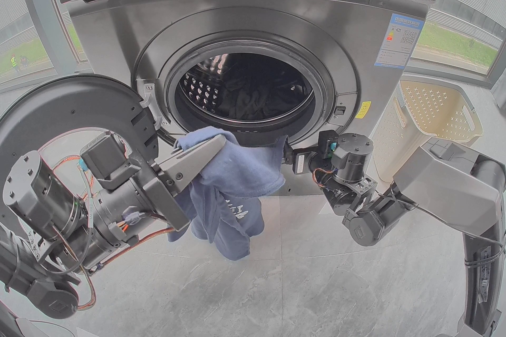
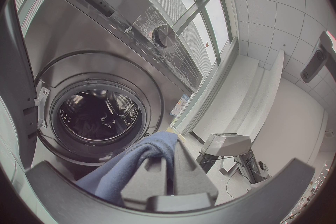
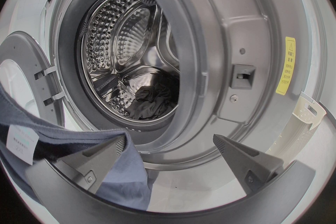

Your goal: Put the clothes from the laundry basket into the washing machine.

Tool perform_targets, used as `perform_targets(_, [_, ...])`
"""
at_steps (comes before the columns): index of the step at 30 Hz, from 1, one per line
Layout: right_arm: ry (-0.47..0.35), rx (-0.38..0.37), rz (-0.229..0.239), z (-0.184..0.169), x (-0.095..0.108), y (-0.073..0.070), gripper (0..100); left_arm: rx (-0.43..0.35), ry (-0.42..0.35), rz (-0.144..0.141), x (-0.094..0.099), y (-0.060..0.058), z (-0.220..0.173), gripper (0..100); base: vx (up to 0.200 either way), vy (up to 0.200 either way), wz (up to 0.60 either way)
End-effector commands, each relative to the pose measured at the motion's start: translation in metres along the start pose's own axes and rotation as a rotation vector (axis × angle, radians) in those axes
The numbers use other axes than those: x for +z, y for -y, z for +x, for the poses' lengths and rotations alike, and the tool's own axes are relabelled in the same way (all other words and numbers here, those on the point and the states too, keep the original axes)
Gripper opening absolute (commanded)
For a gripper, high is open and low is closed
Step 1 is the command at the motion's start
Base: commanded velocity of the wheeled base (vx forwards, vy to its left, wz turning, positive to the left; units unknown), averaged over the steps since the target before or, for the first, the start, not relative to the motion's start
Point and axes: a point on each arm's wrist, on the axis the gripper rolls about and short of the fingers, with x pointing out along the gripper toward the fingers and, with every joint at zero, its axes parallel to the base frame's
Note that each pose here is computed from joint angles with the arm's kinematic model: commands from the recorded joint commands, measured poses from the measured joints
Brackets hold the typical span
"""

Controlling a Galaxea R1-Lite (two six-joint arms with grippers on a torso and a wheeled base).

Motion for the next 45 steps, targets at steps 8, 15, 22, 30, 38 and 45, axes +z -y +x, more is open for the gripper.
perform_targets(8, [-0.051, 0.063, 0.014, -0.011, -0.022, -0.027, 100, 0.002, 0.035, 0.01, 0.007, 0.0, 0.004, 0, 0.0, 0.0, 0.0])
perform_targets(15, [-0.098, 0.131, 0.003, -0.027, -0.031, -0.021, 100, 0.027, 0.074, 0.028, 0.016, -0.007, 0.007, 0, 0.0, 0.0, 0.0])
perform_targets(22, [-0.155, 0.174, -0.018, -0.044, -0.043, -0.026, 100, 0.029, 0.076, 0.029, 0.017, -0.008, 0.008, 0, 0.0, 0.0, 0.0])
perform_targets(30, [-0.187, 0.224, -0.033, -0.072, -0.035, -0.022, 100, 0.05, 0.085, 0.029, 0.016, -0.01, 0.012, 0, 0.0, 0.0, 0.0])
perform_targets(38, [-0.216, 0.271, -0.042, -0.099, -0.023, -0.015, 100, 0.062, 0.09, 0.029, 0.015, -0.011, 0.014, 0, 0.0, 0.0, 0.0])
perform_targets(45, [-0.205, 0.303, -0.036, -0.106, -0.015, -0.016, 100, 0.061, 0.094, 0.028, 0.016, -0.011, 0.015, 0, 0.0, 0.0, 0.0])
